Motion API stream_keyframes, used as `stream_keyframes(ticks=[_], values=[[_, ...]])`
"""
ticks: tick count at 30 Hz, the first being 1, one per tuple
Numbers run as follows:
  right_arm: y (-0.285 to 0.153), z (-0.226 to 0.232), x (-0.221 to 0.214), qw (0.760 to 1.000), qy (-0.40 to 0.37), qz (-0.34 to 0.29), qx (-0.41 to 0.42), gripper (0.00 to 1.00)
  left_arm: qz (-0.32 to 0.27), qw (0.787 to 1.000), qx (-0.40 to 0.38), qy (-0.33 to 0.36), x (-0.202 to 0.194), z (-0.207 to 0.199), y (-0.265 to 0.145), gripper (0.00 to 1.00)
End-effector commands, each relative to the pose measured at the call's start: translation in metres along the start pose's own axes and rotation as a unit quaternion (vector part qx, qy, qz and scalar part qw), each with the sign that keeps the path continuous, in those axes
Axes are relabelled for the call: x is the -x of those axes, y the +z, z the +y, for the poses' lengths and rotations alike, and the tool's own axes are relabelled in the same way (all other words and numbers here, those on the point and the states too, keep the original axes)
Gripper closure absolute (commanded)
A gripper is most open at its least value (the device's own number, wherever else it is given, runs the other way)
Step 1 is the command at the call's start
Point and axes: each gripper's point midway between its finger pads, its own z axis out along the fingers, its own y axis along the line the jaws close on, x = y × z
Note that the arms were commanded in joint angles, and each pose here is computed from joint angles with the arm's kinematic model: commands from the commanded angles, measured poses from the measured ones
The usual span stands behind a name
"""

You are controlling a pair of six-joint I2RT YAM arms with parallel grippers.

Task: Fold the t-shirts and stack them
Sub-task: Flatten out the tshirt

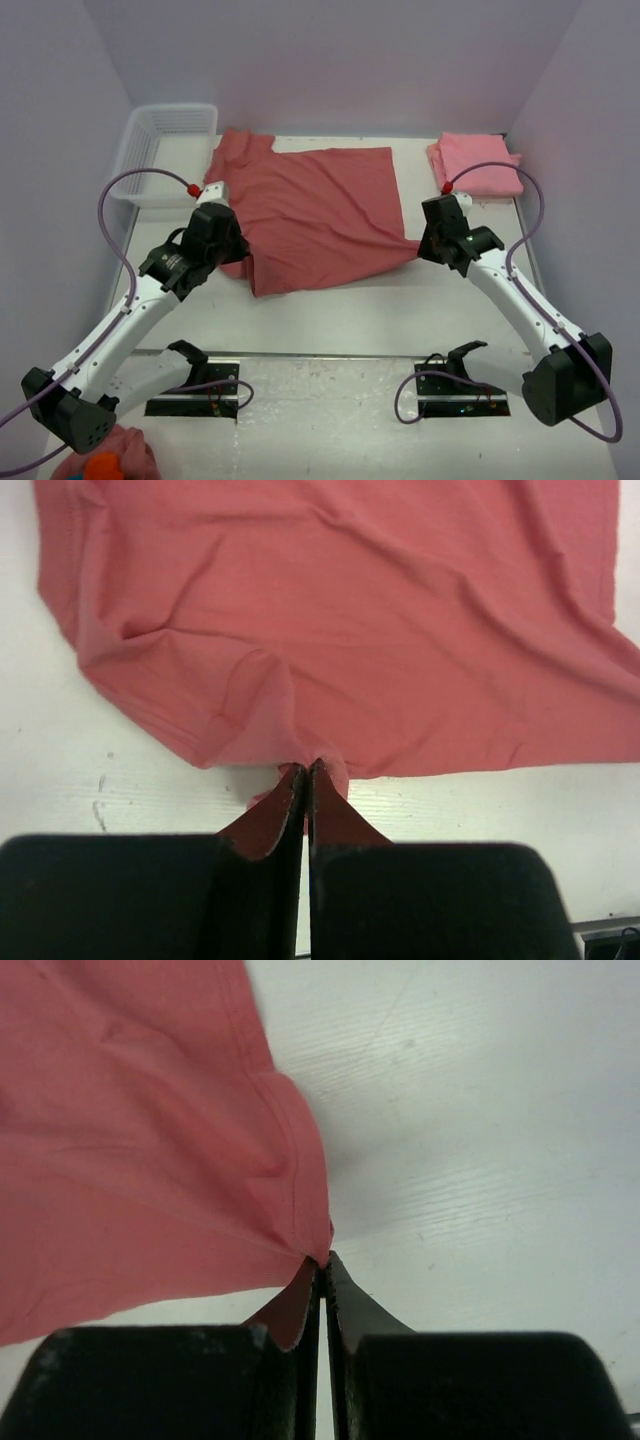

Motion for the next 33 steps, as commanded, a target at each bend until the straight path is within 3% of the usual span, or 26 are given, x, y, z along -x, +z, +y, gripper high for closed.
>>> stream_keyframes(ticks=[1,8,16,22,33], values=[[-0.01,-0.026,0.011,0.997,0.034,-0.051,-0.045,1.0,-0.018,0.998,0.044,-0.032,0.004,0.017,-0.013,1.0],[-0.014,-0.051,-0.012,0.995,0.052,-0.038,-0.078,1.0,0.004,0.991,0.118,-0.06,-0.013,0.051,-0.035,1.0],[-0.038,-0.044,-0.028,0.994,0.106,-0.026,-0.022,1.0,0.024,0.994,0.072,-0.077,-0.026,0.042,-0.05,1.0],[-0.042,-0.034,-0.052,0.994,0.11,0.008,-0.023,1.0,0.091,0.988,0.09,-0.083,-0.046,0.043,-0.059,1.0],[-0.031,-0.028,-0.039,0.995,0.085,0.0,-0.055,1.0,0.08,0.99,0.095,-0.072,-0.037,0.041,-0.056,1.0]])
